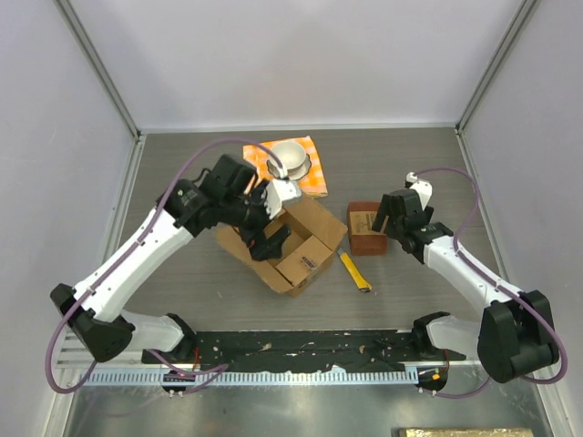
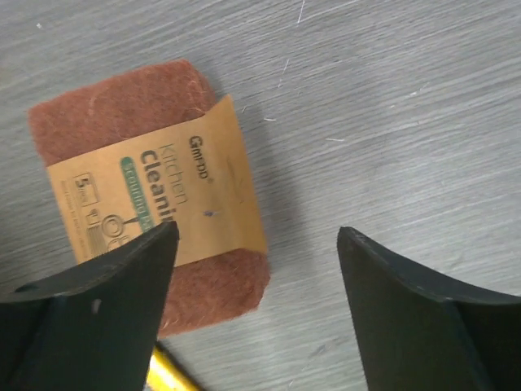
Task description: Unpack the express box
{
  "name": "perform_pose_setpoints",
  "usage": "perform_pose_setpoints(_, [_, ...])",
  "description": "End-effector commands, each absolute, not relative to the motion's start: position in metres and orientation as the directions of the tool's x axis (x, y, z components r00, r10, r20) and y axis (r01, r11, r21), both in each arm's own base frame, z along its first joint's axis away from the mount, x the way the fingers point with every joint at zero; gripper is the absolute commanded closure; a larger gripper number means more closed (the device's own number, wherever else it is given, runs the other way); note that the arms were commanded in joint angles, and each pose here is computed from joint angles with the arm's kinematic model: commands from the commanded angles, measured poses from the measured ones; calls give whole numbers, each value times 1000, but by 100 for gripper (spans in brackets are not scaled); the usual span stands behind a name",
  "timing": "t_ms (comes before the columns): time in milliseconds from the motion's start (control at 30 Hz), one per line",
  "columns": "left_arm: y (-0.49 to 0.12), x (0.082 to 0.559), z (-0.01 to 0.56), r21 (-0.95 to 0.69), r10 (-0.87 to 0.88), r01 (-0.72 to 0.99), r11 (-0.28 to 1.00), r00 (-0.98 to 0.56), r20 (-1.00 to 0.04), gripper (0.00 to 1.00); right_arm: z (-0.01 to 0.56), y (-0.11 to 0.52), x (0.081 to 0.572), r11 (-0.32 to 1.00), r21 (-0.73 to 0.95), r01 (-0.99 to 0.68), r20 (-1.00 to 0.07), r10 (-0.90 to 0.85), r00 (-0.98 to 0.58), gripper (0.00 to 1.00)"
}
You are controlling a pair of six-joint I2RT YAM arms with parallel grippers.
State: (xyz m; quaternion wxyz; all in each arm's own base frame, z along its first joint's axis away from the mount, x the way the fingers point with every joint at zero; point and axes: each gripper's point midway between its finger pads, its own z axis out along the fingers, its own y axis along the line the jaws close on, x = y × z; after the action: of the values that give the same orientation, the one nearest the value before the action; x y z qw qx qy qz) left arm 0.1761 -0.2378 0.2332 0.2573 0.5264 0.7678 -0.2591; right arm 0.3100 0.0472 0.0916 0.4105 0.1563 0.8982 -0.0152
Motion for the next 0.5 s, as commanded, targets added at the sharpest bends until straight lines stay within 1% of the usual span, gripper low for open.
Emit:
perform_pose_setpoints(0, [-247,219,289,-61,614,909,412,-326,-719,0,144,47,310,942,158,295,-782,302,-546,9])
perform_pose_setpoints(33, [-244,231,318,-20,586,894,448,-311,-748,0,155,48,307,946,171,276,-788,299,-538,9])
perform_pose_setpoints(67, [-243,239,329,-10,572,882,471,-315,-757,0,181,51,308,944,213,252,-812,315,-492,9])
perform_pose_setpoints(100, [-239,257,331,-26,553,852,523,-362,-750,0,194,54,307,943,237,232,-818,322,-476,8])
perform_pose_setpoints(133, [-234,264,358,-20,506,833,553,-354,-787,0,201,59,303,944,254,211,-810,327,-487,8])
perform_pose_setpoints(167, [-231,272,364,-40,478,817,576,-375,-795,0,223,62,307,941,276,196,-819,337,-465,7])
perform_pose_setpoints(200, [-217,285,370,-65,433,777,627,-416,-800,0,230,65,309,943,278,183,-817,332,-471,7])
perform_pose_setpoints(233, [-212,294,376,-81,403,760,645,-429,-809,0,230,72,305,946,282,162,-795,324,-513,7])
perform_pose_setpoints(267, [-207,299,378,-103,377,748,655,-442,-814,0,249,75,310,940,304,156,-798,340,-498,7])
perform_pose_setpoints(300, [-189,312,378,-128,327,696,706,-480,-814,0,249,79,313,940,301,161,-784,340,-519,7])
perform_pose_setpoints(333, [-182,318,375,-148,300,677,721,-497,-814,0,253,87,312,939,319,131,-772,338,-538,6])
perform_pose_setpoints(367, [-176,320,373,-185,266,660,728,-522,-811,0,261,94,314,939,331,92,-777,327,-538,6])
perform_pose_setpoints(400, [-157,330,371,-217,210,608,764,-551,-808,0,264,101,313,936,348,46,-778,316,-543,6])
perform_pose_setpoints(433, [-150,336,361,-265,162,570,777,-589,-792,0,271,109,316,928,372,1,-788,316,-528,6])
perform_pose_setpoints(467, [-143,336,361,-285,126,551,784,-591,-797,0,270,118,314,921,385,-52,-786,298,-542,6])
